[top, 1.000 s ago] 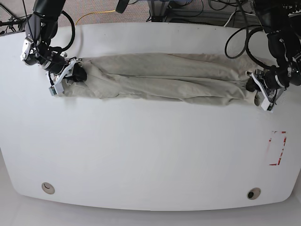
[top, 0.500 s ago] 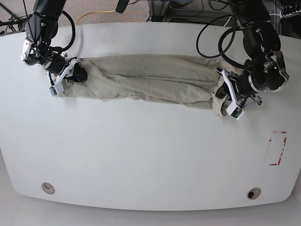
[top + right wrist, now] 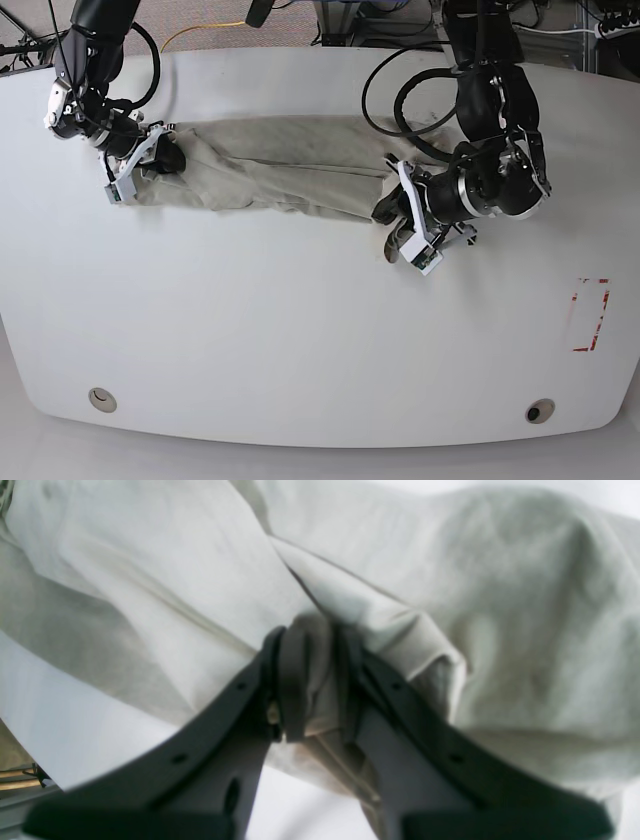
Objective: Fold the T-shirt properly
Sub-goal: 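Fold the held strip end with the left gripper toward the middle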
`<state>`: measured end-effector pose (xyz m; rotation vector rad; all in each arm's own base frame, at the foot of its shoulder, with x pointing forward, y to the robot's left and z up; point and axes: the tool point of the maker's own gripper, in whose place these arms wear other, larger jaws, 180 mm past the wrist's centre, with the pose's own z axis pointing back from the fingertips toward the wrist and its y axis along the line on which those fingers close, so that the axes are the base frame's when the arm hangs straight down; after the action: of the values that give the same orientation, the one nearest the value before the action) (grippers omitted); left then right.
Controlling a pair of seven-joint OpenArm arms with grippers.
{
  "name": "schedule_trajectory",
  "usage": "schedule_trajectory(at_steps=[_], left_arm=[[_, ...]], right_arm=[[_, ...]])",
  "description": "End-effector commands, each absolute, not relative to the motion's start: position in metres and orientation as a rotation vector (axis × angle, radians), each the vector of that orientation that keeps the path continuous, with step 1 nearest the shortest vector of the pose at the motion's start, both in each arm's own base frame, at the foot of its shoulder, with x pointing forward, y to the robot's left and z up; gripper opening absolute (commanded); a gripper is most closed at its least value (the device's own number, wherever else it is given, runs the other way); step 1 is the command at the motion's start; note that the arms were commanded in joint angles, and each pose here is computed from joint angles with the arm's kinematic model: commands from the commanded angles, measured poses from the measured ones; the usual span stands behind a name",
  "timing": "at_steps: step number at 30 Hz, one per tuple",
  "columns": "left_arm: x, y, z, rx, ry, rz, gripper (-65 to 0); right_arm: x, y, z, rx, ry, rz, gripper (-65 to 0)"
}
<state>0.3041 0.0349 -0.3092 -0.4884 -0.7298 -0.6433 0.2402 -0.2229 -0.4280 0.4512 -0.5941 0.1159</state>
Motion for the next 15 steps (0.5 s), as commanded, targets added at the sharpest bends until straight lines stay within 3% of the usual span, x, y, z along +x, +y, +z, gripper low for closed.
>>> schedule_trajectory(at_steps=[1,12,15], left_arm=[[0.308,0.024,-0.306,-0.534,-0.747,-0.635,-65.0],[0.313,0.011,-0.302,-0.551,-0.750,-0.675,-65.0],[0.311,0.004,-0.300,-0.557,-0.747,-0.703,-58.9]], right_arm=[[0.217,-0.235,-0.448,0.370,-0.451,0.135,-54.9],[0.217,-0.235,-0.448,0.370,-0.451,0.135,-54.9],[0.217,-0.236,-0.448,0.369,-0.452,0.134,-54.9]])
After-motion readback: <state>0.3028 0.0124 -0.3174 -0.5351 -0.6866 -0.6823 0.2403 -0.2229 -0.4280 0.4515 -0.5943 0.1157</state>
